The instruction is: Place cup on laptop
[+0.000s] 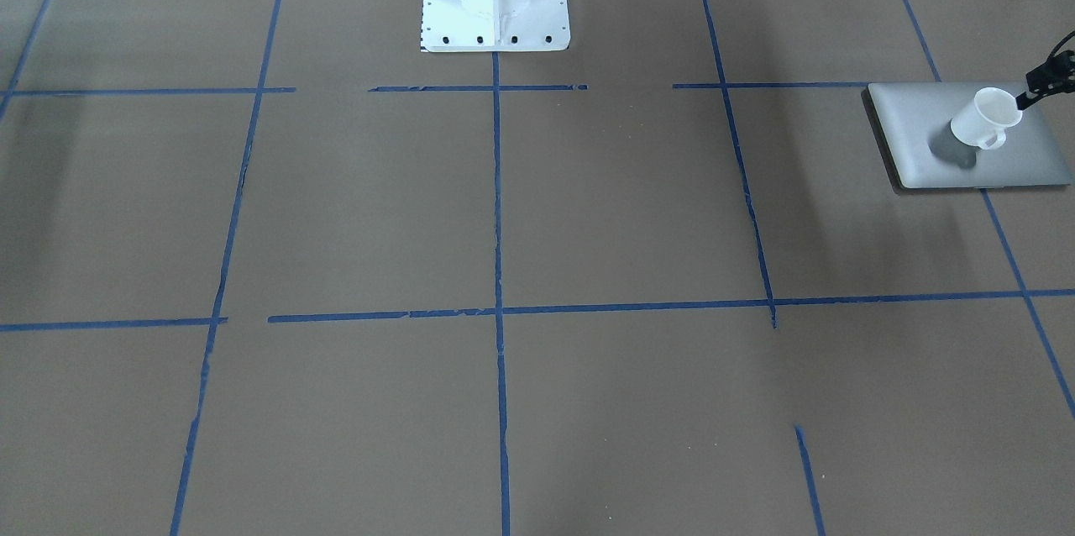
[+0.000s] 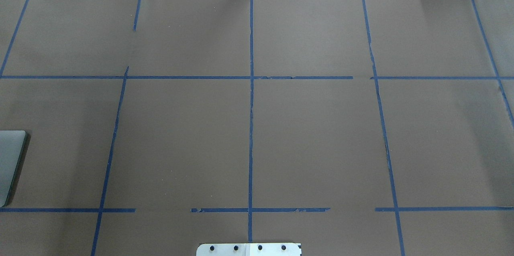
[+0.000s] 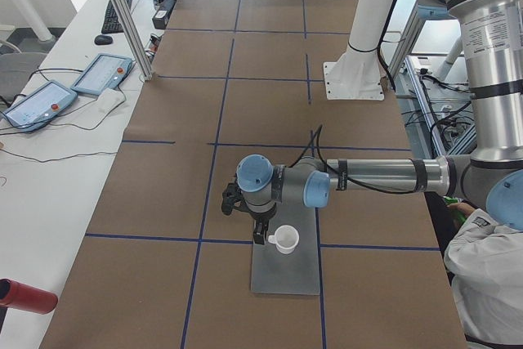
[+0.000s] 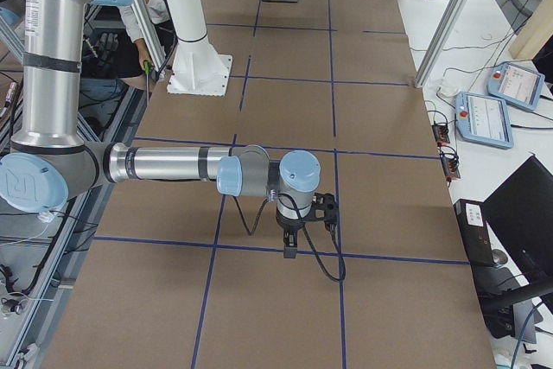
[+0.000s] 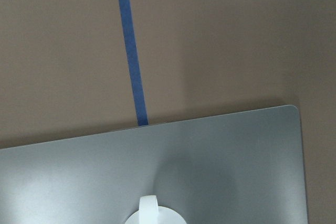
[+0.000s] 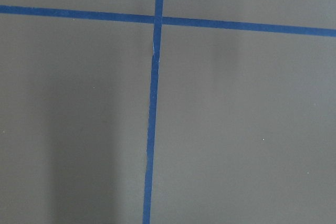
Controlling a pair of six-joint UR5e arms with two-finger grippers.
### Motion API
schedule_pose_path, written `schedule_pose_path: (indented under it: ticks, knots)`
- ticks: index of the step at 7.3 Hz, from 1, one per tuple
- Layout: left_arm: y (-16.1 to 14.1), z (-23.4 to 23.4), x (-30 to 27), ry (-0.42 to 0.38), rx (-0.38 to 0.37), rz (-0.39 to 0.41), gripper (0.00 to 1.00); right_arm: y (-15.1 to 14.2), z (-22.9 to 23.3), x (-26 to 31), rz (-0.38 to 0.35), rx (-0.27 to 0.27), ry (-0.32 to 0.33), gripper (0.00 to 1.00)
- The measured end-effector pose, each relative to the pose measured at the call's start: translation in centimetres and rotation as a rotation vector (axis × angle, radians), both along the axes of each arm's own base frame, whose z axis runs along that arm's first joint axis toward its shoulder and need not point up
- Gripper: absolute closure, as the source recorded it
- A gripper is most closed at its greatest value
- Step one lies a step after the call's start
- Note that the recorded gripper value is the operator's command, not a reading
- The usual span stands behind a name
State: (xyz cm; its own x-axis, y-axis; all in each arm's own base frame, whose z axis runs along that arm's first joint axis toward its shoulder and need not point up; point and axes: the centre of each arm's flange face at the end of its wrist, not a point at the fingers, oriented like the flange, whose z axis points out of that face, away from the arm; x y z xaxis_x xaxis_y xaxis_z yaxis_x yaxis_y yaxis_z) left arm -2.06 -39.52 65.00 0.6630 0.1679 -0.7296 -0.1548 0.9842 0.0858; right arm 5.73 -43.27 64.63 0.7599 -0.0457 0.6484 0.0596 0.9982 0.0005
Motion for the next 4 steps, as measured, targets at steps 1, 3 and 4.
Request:
schedule_pose_path:
  ticks: [1, 3, 4]
  knots:
    - [0.8, -0.5, -2.9, -0.001, 0.006, -0.031, 0.0, 0.0, 0.0, 0.0, 0.0, -0.001, 0.0, 0.0]
    - [1.7, 0.1, -5.5, 0.001, -0.006, -0.078, 0.0, 0.0, 0.0, 0.0, 0.0, -0.001, 0.0, 0.0]
    - [1.5, 0.1, -5.7, 0.002, -0.002, -0.081, 0.0, 0.0, 0.0, 0.0, 0.0, -0.001, 0.0, 0.0]
